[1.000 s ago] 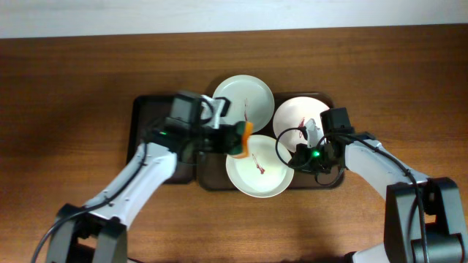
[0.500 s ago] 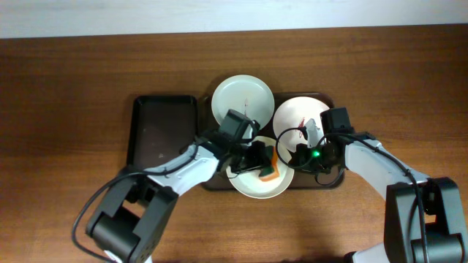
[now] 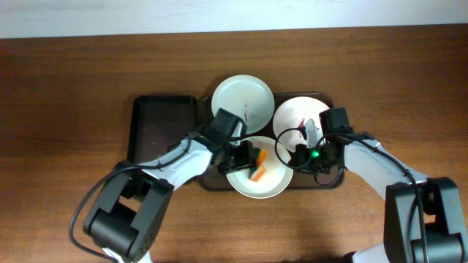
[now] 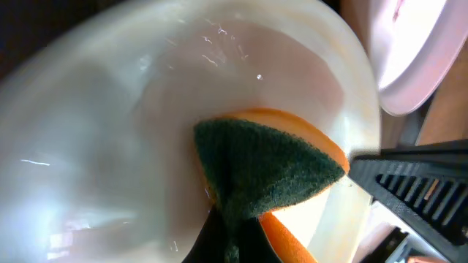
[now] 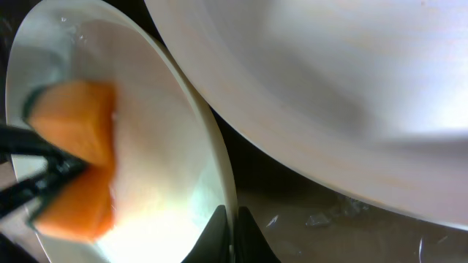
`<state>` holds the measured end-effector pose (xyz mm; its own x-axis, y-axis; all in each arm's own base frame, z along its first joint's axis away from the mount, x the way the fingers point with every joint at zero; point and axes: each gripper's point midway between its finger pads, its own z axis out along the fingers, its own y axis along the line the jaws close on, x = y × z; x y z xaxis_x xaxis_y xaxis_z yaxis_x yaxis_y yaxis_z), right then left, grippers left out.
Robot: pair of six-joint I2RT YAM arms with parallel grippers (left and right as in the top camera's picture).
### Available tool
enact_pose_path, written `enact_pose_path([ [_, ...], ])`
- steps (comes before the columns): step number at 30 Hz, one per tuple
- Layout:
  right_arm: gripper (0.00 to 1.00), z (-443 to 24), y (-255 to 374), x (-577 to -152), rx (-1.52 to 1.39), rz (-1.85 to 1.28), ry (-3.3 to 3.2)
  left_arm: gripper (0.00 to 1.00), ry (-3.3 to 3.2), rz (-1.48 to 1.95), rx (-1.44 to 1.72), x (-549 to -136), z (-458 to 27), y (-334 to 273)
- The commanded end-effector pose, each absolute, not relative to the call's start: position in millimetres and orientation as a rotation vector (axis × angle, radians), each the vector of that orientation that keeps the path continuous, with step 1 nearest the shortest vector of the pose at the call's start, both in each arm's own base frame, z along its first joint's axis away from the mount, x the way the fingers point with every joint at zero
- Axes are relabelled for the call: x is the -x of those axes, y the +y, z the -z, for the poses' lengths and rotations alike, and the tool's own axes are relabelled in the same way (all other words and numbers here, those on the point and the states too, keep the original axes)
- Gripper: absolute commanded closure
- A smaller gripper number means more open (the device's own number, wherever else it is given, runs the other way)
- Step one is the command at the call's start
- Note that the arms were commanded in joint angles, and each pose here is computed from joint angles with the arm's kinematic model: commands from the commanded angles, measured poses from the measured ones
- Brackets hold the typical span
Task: Clean dirty plates on tray and stack at the side
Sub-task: 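Move the sponge onto the front plate and scrub its red smear, then lift the front plate with right gripper and place it right of tray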
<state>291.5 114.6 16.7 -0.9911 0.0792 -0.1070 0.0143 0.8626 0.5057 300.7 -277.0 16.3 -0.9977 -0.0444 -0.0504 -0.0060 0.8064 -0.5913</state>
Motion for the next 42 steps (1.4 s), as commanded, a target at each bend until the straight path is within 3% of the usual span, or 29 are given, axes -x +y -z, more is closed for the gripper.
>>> enact_pose_path([
  [1,0.96,-21.5,118.2,-297.5,-0.066,-0.803,2.895,1.0,2.838,0.836,-0.077,-320.4,-29.7,-250.8],
  [4,0.93,-21.5,118.3,-297.4,-0.066,-0.803,2.895,1.0,2.777,0.873,-0.114,-323.9,-53.0,-250.7],
  [6,0.77,-21.0,118.1,-295.8,-0.069,-0.803,2.902,1.0,2.696,0.897,-0.206,-325.6,-78.7,-251.2],
  [8,0.73,-21.0,118.1,-295.7,-0.07,-0.803,2.903,1.0,2.631,0.844,-0.276,-329.3,-97.9,-240.2],
  [10,0.74,-21.0,118.1,-295.7,-0.069,-0.803,2.902,1.0,2.624,0.761,-0.212,-335.5,-107.4,-216.6],
  [15,0.96,-21.0,118.1,-295.6,-0.07,-0.804,2.903,1.0,2.655,0.606,-0.019,-347.8,-109.3,-150.3],
  [20,0.96,-22.4,123.4,-293.3,-0.023,-0.804,2.903,1.0,2.689,0.41,0.075,-355.4,-96.9,-85.8],
  [27,0.96,-50.2,123.1,-302.0,0.097,-0.604,2.812,1.0,2.762,0.188,-0.033,-350.3,-73.2,-54.6],
  [40,0.96,-132.2,70.1,-341.0,0.125,0.223,2.441,1.0,2.872,0.142,-0.142,-355.7,-11.5,-52.8],
  [42,0.96,-138.3,77.3,-342.0,0.175,0.285,2.397,0.84,2.873,0.139,-0.163,-356.0,-9.6,-52.8],
])
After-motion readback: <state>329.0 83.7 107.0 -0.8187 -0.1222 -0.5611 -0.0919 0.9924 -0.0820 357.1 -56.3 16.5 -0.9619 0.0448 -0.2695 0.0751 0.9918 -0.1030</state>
